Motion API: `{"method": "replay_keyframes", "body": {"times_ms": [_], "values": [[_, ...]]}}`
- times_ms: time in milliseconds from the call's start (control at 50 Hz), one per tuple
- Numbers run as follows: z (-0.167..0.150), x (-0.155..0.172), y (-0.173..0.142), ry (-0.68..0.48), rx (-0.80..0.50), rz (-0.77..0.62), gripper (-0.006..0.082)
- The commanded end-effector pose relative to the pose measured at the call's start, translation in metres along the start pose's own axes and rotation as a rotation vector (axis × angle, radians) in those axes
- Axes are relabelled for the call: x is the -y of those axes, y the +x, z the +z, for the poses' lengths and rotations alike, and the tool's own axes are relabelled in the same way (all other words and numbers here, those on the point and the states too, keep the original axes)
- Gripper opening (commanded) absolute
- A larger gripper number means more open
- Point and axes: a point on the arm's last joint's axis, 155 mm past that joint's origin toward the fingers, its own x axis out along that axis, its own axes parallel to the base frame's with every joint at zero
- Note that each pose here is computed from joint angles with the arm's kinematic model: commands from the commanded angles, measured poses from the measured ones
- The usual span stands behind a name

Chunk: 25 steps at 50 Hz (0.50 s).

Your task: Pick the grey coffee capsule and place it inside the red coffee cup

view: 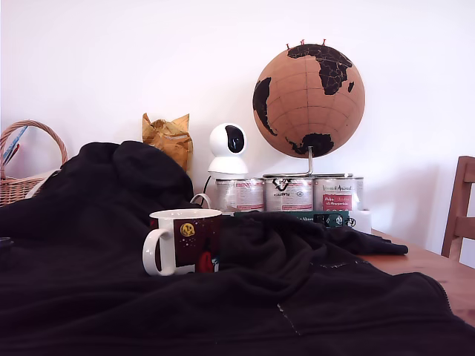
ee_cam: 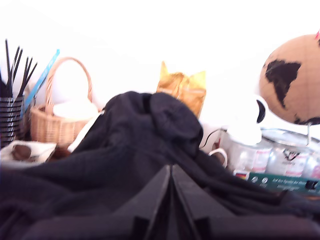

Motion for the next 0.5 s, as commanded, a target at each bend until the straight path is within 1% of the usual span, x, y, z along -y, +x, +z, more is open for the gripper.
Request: {"method": "replay_keyframes", "body": {"times_ms": [0, 120, 180, 240, 300, 440, 480], "values": [[-0.011, -0.004, 0.007, -0.012, -0.060, 0.015, 0.0071], [-0.028, -0.010, 0.022, 0.018, -0.144, 0.033, 0.0386], [-0.042, -0.014, 0.028, 0.027, -0.196, 0.040, 0.0486], [-0.060, -0.019, 0.033, 0.032, -0.262, 0.047, 0.0536], [-0.075, -0.023, 0.038, 0.054, -0.311, 0.053, 0.0563], [-0.095, -0.038, 0.052, 0.085, -0.356, 0.095, 0.0568], [-0.101, -0.040, 0.055, 0.086, -0.372, 0.100, 0.0585]]}}
